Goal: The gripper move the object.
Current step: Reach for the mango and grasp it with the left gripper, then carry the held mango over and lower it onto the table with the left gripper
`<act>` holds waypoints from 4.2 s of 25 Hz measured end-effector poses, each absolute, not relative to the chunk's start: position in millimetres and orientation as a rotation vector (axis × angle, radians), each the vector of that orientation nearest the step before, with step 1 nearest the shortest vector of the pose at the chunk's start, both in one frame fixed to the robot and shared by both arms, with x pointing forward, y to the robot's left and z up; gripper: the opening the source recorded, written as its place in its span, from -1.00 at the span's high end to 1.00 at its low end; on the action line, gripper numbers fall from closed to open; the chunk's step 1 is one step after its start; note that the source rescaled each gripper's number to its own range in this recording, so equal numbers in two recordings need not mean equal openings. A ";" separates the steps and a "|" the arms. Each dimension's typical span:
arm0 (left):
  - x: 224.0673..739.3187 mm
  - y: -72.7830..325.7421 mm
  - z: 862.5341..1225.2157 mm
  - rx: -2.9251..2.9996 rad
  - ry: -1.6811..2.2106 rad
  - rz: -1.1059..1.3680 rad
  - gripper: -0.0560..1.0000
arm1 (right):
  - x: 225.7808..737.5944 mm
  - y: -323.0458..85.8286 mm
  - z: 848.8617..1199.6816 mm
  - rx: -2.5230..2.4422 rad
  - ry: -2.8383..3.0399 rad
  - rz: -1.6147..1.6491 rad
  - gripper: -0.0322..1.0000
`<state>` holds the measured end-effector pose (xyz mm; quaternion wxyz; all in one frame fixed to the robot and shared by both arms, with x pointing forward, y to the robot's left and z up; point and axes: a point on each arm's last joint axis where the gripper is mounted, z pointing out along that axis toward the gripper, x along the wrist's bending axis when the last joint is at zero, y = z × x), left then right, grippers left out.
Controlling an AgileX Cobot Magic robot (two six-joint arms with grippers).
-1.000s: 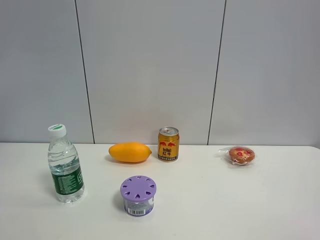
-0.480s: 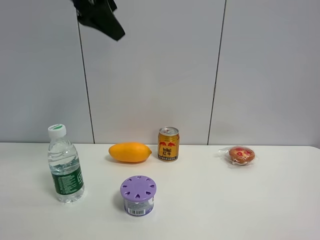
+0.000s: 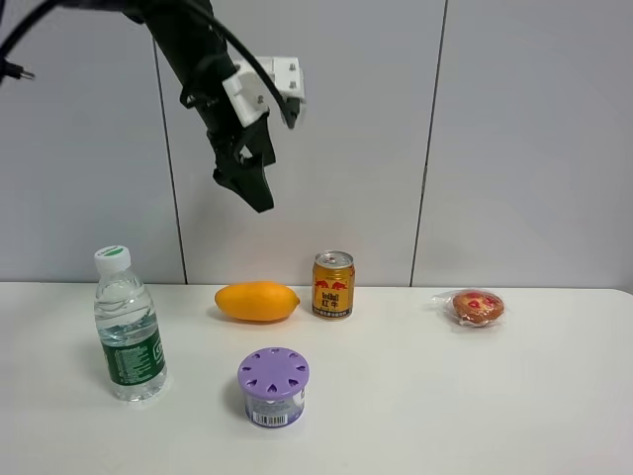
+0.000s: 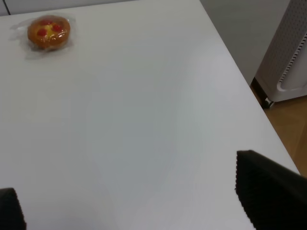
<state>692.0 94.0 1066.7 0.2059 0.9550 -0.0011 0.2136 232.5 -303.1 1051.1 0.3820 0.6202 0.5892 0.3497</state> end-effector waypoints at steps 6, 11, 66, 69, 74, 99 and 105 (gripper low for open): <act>706.6 88.2 1016.6 2.726 -0.087 0.513 -1.00 | 232.5 -303.1 1051.1 1.582 1.503 0.892 -1.00; 714.6 85.2 984.4 2.753 -0.115 0.473 -1.00 | 232.5 -303.1 1051.1 1.582 1.503 0.892 -1.00; 742.8 109.6 882.0 2.821 -0.022 0.381 0.89 | 232.5 -303.1 1051.1 1.582 1.503 0.892 -1.00; 742.7 108.9 884.3 2.824 -0.030 0.371 0.89 | 232.5 -303.1 1051.1 1.582 1.503 0.892 -1.00; 744.4 106.1 909.5 2.841 -0.065 0.359 0.89 | 232.5 -303.1 1051.1 1.582 1.503 0.892 -1.00; 658.6 93.5 1171.0 2.355 0.682 0.620 0.89 | 232.5 -303.1 1051.1 1.582 1.503 0.892 -1.00; 607.8 63.3 1214.0 2.104 1.015 0.489 0.89 | 232.5 -303.1 1051.1 1.582 1.503 0.892 -1.00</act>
